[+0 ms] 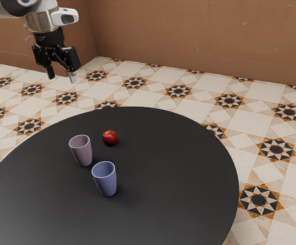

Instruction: Place the left cup onto the right cup

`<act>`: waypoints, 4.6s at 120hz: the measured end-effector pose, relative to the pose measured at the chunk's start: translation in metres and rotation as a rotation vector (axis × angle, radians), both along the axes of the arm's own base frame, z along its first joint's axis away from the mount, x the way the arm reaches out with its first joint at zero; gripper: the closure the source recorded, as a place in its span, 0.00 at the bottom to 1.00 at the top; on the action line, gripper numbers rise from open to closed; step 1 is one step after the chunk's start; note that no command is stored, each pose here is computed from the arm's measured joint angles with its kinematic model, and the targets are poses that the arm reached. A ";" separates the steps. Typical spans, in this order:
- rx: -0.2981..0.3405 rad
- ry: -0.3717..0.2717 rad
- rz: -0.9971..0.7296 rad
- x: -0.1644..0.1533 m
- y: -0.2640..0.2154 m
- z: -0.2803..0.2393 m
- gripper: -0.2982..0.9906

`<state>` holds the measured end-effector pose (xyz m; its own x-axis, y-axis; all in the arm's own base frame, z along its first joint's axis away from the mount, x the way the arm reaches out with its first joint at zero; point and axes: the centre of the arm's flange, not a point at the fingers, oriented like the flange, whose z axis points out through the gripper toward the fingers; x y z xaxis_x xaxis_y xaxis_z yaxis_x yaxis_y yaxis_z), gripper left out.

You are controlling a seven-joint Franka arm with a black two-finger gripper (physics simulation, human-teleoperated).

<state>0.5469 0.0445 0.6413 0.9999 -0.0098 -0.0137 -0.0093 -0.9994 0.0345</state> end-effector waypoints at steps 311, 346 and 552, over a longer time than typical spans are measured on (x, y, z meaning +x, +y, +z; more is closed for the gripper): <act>0.038 0.124 -0.129 0.077 0.042 -0.324 0.25; 0.040 0.128 -0.135 0.078 0.042 -0.333 0.36; 0.052 -0.050 -0.269 0.033 -0.030 -0.180 0.84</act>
